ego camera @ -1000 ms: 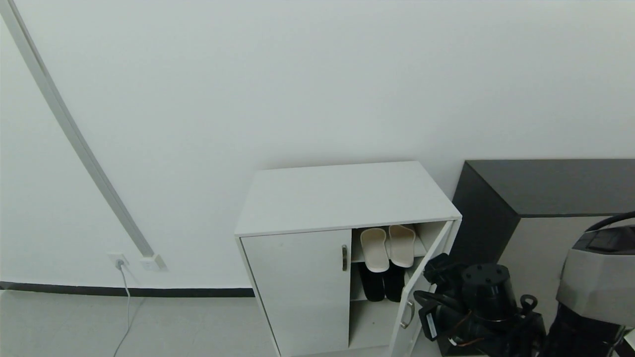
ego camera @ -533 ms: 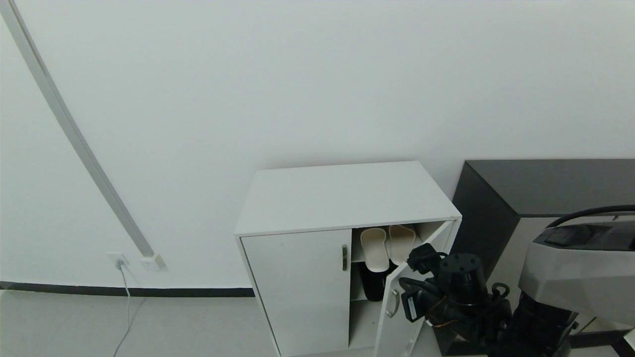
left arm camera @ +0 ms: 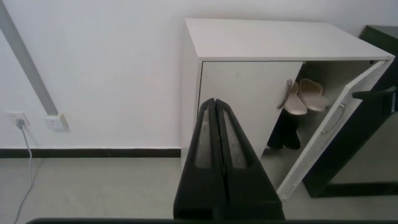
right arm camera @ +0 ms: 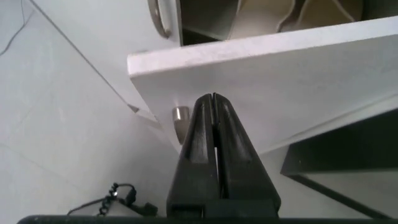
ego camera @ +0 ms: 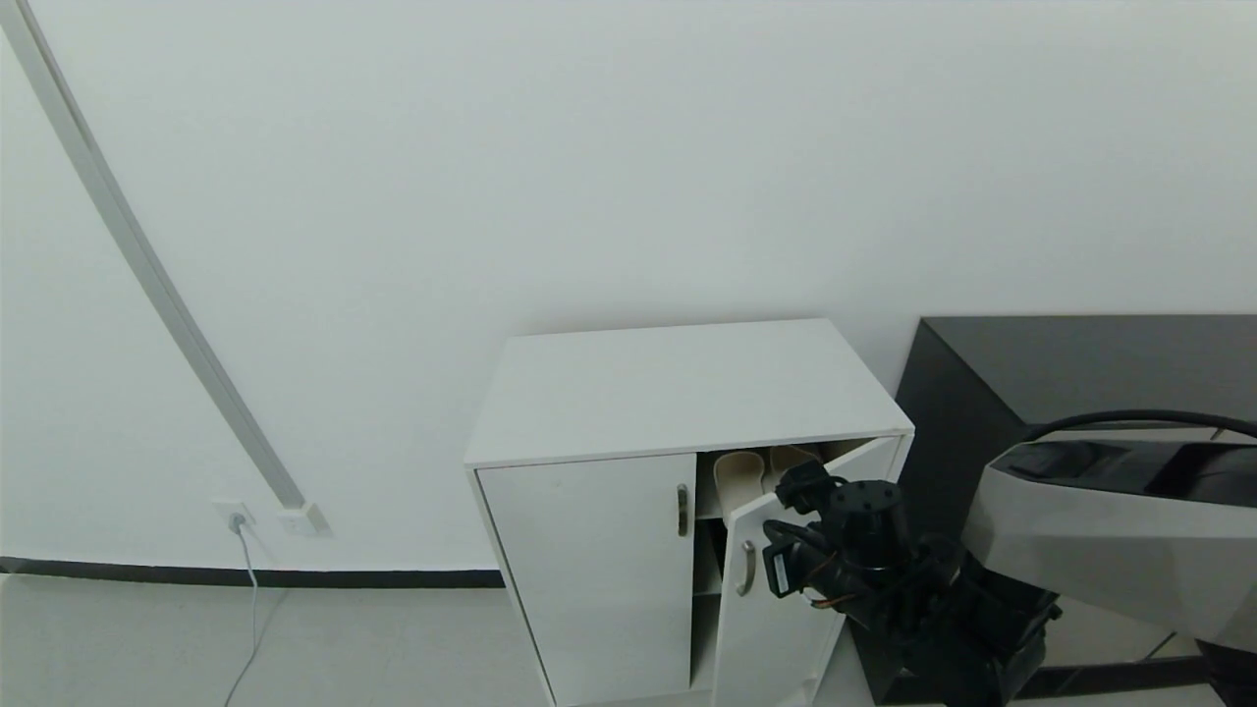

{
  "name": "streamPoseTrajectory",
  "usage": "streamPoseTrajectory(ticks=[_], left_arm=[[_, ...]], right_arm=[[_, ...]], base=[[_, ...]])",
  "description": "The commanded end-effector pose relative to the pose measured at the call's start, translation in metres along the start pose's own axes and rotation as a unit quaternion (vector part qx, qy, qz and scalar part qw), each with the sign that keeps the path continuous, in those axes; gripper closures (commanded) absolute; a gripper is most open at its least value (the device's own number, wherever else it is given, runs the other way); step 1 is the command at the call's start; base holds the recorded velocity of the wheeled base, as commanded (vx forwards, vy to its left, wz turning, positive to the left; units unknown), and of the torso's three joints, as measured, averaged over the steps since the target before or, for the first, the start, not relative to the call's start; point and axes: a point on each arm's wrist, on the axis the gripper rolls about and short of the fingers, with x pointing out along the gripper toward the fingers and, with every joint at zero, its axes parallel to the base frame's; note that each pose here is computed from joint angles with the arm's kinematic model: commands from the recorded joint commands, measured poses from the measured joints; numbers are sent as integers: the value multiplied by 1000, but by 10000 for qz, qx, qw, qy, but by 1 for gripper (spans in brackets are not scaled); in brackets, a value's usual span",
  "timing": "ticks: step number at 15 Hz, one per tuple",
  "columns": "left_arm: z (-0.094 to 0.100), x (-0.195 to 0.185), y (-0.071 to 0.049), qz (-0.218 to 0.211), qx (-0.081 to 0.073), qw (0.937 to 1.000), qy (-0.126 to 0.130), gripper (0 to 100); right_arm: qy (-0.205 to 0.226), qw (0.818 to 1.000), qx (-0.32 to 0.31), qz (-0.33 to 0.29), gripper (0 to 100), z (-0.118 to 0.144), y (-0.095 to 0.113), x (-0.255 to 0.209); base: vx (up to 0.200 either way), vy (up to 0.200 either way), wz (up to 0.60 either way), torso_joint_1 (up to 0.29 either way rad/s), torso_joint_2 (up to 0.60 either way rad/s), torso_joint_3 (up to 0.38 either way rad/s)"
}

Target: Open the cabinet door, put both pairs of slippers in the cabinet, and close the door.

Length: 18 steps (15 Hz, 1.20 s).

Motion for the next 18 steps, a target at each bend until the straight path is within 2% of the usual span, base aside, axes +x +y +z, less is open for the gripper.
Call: streamPoseTrajectory(ticks=[1, 14, 18], left_arm=[[0, 0, 0, -4, 6, 10000, -9, 100], [0, 0, 0, -3, -1, 10000, -1, 100], [0, 0, 0, -3, -1, 10000, -1, 100]], right_arm=[[-43, 10000, 18, -36, 100, -2, -2, 11], [-488, 9986, 116, -181, 100, 9, -7, 57], [-478, 9984, 126, -262, 100, 15, -14, 68]], base=[[0, 0, 0, 0, 0, 0], [0, 0, 0, 0, 0, 0], [0, 0, 0, 0, 0, 0]])
